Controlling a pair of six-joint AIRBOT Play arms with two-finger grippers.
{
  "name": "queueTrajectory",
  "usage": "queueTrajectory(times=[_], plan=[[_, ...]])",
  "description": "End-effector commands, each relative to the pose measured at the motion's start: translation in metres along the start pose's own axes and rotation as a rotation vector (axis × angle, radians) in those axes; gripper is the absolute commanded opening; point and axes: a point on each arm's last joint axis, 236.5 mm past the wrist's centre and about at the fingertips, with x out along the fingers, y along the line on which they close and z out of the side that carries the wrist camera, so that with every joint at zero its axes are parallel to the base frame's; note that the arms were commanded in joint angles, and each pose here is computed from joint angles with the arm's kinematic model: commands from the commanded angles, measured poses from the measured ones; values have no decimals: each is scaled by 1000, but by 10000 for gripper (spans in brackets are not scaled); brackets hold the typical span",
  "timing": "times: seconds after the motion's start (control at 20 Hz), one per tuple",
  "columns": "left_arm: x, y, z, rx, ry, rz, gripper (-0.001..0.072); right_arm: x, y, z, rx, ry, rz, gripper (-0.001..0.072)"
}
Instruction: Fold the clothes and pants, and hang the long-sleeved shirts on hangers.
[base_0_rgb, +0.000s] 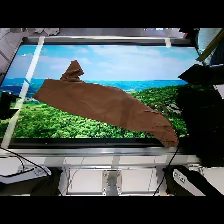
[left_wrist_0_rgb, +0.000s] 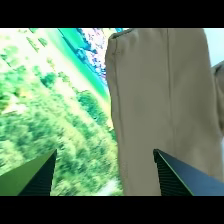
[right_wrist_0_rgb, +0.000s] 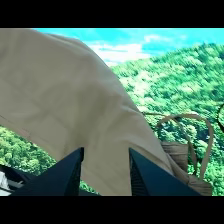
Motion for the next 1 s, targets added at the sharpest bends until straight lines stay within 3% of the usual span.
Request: queueTrajectory(times=[0.0, 0.1, 0.15, 0.2, 0.4, 0.5, 0.75, 0.95], plan=[[42, 14, 11, -120, 5, -127, 693, -21, -4, -28, 28, 10, -76, 354], [68, 11, 16, -142, -20, -164, 669, -39, -12, -56, 81, -5, -163, 355], [78, 6, 18, -143, -32, -188, 577, -46, -14, -64, 105, -43, -190, 354], [88, -2, 16, -135, -35, -215, 537, -52, -15, -69, 131, -93, -212, 354], [125, -27, 8, -104, -5, -248, 531, -63, -12, -84, 214, -189, -223, 354], [131, -35, 9, -84, 2, -254, 461, -64, -11, -84, 215, -191, -220, 354], [121, -25, 12, -82, 26, -264, 462, -64, -14, -84, 214, -190, -234, 354], [114, 4, -3, -13, 105, -192, 462, -66, -20, -84, 212, -192, -256, 354]])
